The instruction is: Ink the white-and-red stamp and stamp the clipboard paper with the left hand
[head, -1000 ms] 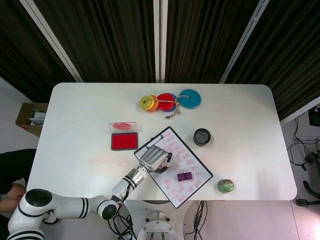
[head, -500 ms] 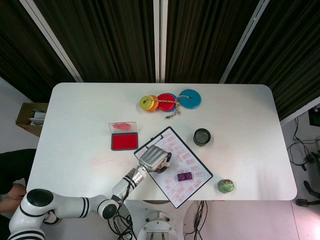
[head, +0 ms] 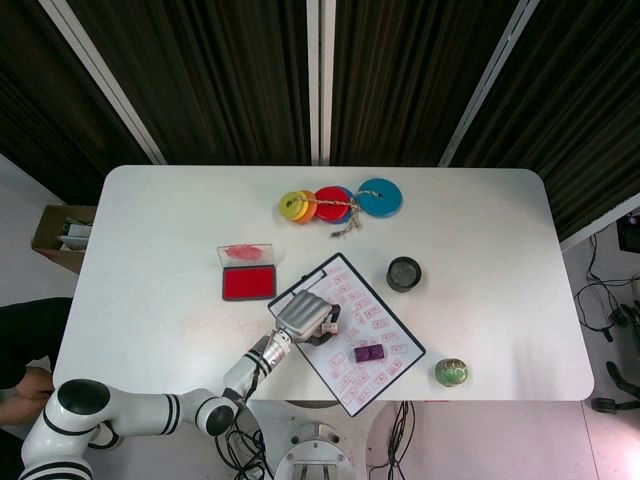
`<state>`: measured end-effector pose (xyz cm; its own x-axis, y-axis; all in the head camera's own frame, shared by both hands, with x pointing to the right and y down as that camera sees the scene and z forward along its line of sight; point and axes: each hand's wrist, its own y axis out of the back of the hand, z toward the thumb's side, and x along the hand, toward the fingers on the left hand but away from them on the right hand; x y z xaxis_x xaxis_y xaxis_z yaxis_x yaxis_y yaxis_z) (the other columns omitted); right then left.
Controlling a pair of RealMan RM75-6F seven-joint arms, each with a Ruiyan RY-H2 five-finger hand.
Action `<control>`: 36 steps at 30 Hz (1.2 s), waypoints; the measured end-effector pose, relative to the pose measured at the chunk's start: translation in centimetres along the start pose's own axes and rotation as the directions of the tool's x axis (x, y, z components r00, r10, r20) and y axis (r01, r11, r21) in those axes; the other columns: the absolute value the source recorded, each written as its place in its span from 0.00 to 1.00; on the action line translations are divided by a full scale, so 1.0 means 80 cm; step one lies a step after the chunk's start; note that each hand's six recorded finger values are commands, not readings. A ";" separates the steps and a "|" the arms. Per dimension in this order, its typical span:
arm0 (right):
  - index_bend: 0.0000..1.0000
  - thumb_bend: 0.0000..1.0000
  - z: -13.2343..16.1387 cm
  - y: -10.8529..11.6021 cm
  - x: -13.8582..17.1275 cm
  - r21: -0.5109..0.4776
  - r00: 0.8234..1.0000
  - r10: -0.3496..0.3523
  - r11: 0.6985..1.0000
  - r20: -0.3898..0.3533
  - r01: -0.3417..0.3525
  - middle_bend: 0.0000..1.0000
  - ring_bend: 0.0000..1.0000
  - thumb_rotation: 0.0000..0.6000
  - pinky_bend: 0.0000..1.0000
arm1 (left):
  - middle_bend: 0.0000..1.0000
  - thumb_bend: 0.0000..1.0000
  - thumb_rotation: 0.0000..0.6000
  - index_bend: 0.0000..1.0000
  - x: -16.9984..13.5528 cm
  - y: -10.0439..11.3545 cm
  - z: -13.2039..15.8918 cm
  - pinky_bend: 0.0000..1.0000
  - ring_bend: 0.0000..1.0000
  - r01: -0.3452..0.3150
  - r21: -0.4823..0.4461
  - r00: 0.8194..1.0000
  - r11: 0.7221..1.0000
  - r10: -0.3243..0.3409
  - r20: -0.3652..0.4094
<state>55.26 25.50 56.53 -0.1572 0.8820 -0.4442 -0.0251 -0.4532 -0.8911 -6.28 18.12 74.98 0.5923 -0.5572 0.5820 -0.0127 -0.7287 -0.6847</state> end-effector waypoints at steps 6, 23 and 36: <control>0.00 0.22 0.000 0.001 0.001 0.000 1.000 -0.005 1.000 0.000 0.005 0.00 0.00 1.00 0.00 | 0.62 0.47 1.00 0.60 0.000 -0.003 0.001 1.00 1.00 0.002 -0.004 1.000 1.000 -0.002 0.003; 0.00 0.22 0.001 0.001 0.002 -0.004 1.000 -0.004 1.000 0.000 0.004 0.00 0.00 1.00 0.00 | 0.63 0.48 1.00 0.60 -0.029 0.061 0.001 1.00 1.00 -0.069 -0.111 0.997 0.991 0.073 0.033; 0.00 0.22 0.016 -0.007 0.000 0.011 1.000 0.009 1.000 -0.028 -0.009 0.00 0.00 1.00 0.00 | 0.63 0.47 1.00 0.60 -0.130 0.104 -0.106 1.00 1.00 -0.151 -0.084 0.983 0.985 0.141 -0.113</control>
<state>53.98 25.60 57.17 -0.1301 0.8811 -0.4546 -0.0346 -0.4623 -0.8860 -19.37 14.43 66.96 0.4893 -0.6960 0.5254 -0.1698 -0.6670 -0.7255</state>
